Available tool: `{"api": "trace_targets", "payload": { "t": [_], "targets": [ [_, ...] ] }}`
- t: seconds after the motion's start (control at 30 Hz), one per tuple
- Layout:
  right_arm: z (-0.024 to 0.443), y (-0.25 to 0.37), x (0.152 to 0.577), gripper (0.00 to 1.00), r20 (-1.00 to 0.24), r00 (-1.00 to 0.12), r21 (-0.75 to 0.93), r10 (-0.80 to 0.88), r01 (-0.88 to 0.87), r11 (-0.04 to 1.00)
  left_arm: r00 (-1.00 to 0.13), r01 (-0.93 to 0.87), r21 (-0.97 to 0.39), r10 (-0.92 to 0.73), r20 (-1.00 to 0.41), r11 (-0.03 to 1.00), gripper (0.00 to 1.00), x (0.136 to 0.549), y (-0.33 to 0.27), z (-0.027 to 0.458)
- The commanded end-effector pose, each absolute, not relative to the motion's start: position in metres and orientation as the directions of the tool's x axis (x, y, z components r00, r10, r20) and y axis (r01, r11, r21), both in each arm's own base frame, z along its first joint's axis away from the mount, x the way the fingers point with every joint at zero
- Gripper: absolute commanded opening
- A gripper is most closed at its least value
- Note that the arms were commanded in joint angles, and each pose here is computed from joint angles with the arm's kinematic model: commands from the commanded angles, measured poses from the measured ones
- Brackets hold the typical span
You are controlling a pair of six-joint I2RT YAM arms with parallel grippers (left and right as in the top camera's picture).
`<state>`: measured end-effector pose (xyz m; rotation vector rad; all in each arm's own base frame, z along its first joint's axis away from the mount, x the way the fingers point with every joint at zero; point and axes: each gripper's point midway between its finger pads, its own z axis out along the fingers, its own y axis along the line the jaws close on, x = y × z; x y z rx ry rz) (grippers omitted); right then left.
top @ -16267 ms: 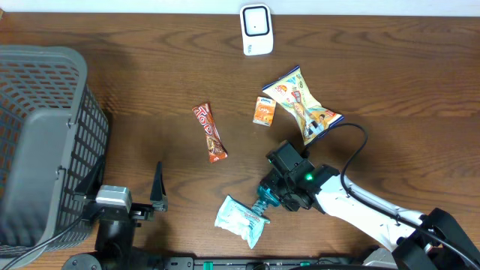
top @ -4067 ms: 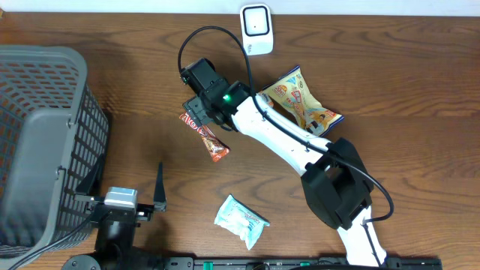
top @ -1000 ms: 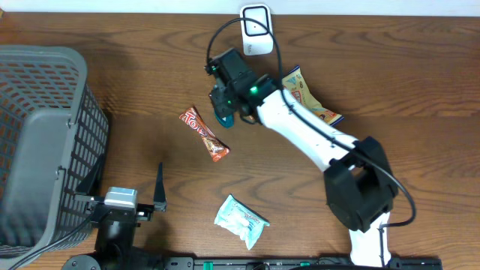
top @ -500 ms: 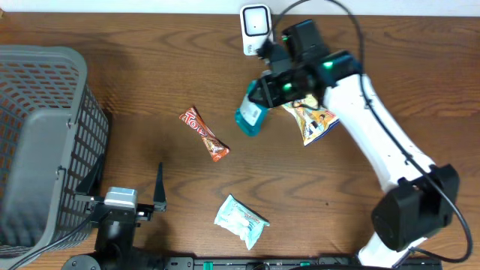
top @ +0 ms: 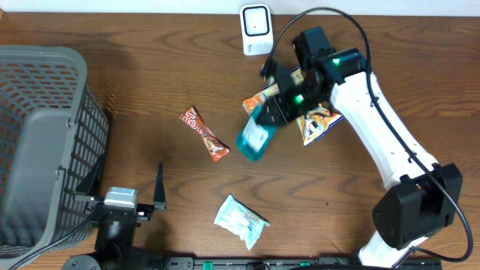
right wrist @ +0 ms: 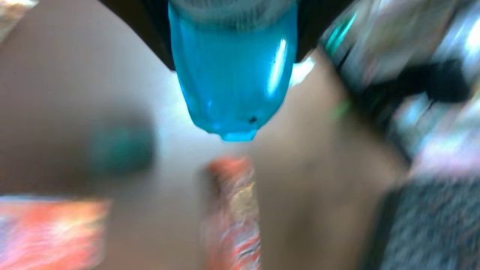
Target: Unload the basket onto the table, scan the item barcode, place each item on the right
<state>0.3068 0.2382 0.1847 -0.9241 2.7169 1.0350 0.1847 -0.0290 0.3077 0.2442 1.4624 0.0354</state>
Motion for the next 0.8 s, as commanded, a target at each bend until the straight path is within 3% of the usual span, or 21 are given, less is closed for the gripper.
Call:
{"api": "trace_targets", "payload": {
  "t": [0.0, 0.6, 0.63, 0.77],
  "targets": [
    [0.235, 0.259, 0.27, 0.01, -0.599, -0.557, 0.611, -0.575, -0.782, 0.121, 0.124, 0.113, 0.195, 0.181, -0.976, 0.974, 1.0, 0.183, -0.027, 0.311],
    [0.228, 0.248, 0.271, 0.01, -0.574, -0.553, 0.597, -0.604, -0.788, 0.153, 0.124, 0.112, 0.195, 0.181, -0.976, 0.974, 1.0, 0.183, -0.027, 0.311],
    [0.223, 0.245, 0.276, 0.01, -0.556, -0.56, 0.583, -0.614, -0.789, 0.192, 0.124, 0.112, 0.195, 0.181, -0.976, 0.974, 1.0, 0.183, -0.027, 0.311],
    [0.195, 0.231, 0.321, 0.01, -0.414, -0.722, 0.499, -0.554, -0.689, 0.525, 0.124, 0.112, 0.195, 0.181, -0.976, 0.974, 1.0, 0.183, -0.027, 0.311]
  ]
}}
